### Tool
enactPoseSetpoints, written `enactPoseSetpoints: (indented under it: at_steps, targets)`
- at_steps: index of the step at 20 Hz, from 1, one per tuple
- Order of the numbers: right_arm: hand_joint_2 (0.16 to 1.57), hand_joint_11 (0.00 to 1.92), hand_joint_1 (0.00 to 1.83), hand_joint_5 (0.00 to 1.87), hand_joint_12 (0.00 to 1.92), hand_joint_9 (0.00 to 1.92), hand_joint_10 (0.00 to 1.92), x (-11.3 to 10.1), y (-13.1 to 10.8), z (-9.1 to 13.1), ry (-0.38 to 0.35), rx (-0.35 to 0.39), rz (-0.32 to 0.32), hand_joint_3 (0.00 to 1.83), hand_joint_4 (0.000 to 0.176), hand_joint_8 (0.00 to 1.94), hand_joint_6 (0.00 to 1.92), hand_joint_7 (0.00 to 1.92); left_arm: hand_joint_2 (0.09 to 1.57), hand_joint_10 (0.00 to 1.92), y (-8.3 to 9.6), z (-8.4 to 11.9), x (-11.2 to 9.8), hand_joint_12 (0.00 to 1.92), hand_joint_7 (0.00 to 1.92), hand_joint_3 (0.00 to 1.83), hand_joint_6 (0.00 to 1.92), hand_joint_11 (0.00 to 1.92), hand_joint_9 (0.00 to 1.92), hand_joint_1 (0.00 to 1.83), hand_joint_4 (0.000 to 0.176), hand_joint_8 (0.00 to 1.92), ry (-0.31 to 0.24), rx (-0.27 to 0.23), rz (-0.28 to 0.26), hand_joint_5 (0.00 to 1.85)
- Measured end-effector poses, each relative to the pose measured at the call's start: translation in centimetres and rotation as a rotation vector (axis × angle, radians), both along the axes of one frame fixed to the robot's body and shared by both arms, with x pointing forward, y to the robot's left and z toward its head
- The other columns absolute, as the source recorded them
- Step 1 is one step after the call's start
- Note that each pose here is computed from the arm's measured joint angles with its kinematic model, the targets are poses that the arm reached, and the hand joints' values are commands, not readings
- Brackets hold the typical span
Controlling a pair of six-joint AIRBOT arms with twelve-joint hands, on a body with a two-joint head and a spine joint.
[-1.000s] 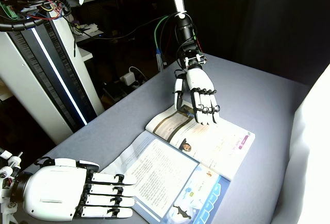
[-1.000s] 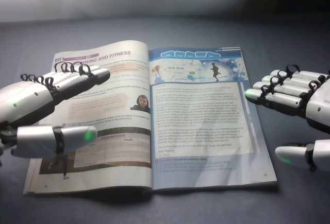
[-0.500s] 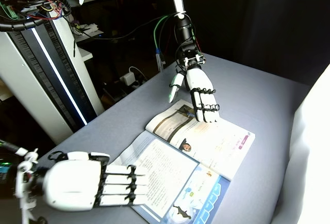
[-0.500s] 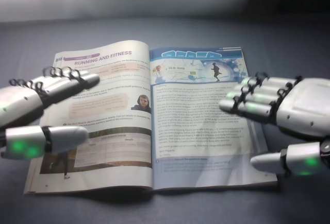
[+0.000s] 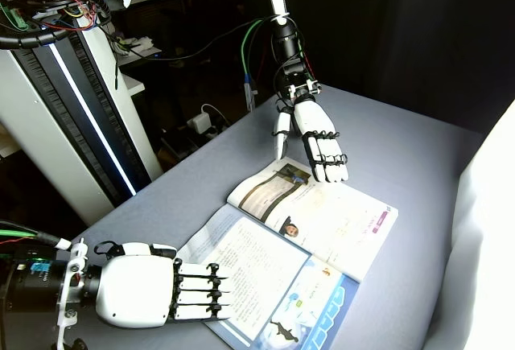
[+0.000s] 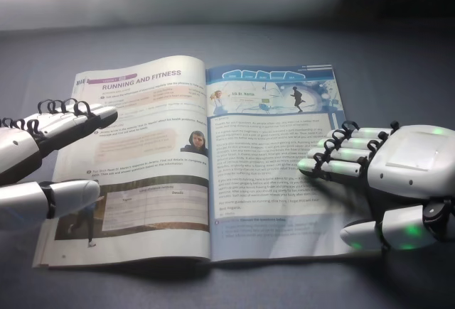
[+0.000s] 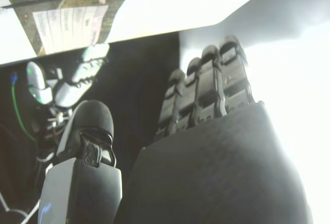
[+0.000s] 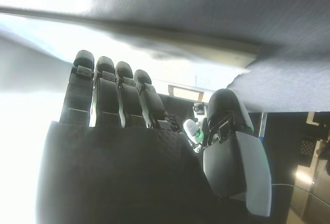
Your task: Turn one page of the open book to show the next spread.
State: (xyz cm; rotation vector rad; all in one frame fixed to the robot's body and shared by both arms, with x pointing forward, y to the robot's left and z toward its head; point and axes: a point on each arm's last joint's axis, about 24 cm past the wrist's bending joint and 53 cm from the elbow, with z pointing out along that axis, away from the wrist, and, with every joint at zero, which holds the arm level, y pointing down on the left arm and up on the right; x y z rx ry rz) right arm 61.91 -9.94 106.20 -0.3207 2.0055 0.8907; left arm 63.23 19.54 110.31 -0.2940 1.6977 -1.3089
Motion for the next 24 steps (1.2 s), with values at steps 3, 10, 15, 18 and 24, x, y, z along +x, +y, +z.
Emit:
enactPoseSetpoints:
  at_steps: [3, 10, 15, 18, 24]
  targets:
    - [1.25, 0.00, 0.08, 0.00, 0.00, 0.00, 0.00, 0.2, 0.0, -0.5, 0.008, -0.007, -0.003, 0.00, 0.000, 0.00, 0.00, 0.00, 1.39, 0.00, 0.2, 0.1, -0.1, 0.00, 0.00, 0.01, 0.00, 0.00, 0.00, 0.27, 0.019, 0.00, -0.003, -0.003, 0.002, 0.00]
    - [1.23, 0.00, 0.00, 0.00, 0.00, 0.00, 0.00, 0.8, 2.1, -1.0, 0.011, 0.055, 0.012, 0.00, 0.000, 0.00, 0.00, 0.00, 1.42, 0.00, 0.7, -0.7, -0.4, 0.00, 0.00, 0.01, 0.00, 0.00, 0.00, 0.18, 0.003, 0.00, 0.021, -0.001, 0.016, 0.02]
    - [1.25, 0.00, 0.00, 0.00, 0.00, 0.00, 0.00, 1.1, 5.4, -0.2, -0.004, 0.102, 0.050, 0.00, 0.000, 0.00, 0.00, 0.00, 1.45, 0.00, 1.0, -1.5, -0.9, 0.00, 0.00, 0.01, 0.01, 0.00, 0.00, 0.27, 0.011, 0.00, 0.041, 0.008, 0.021, 0.04]
    - [1.24, 0.00, 0.00, 0.00, 0.00, 0.00, 0.00, 0.7, 8.4, 1.2, -0.044, 0.133, 0.113, 0.00, 0.000, 0.00, 0.00, 0.00, 1.52, 0.00, 1.3, -2.4, -1.0, 0.00, 0.04, 0.03, 0.02, 0.00, 0.00, 0.32, 0.000, 0.01, 0.064, 0.008, 0.036, 0.11]
    - [1.19, 0.00, 0.00, 0.00, 0.00, 0.00, 0.00, 0.6, 12.8, 5.4, -0.118, 0.256, 0.204, 0.00, 0.000, 0.00, 0.00, 0.00, 1.41, 0.00, 1.9, -2.6, -0.9, 0.00, 0.00, 0.00, 0.00, 0.00, 0.00, 0.08, 0.000, 0.00, 0.069, -0.015, 0.049, 0.00]
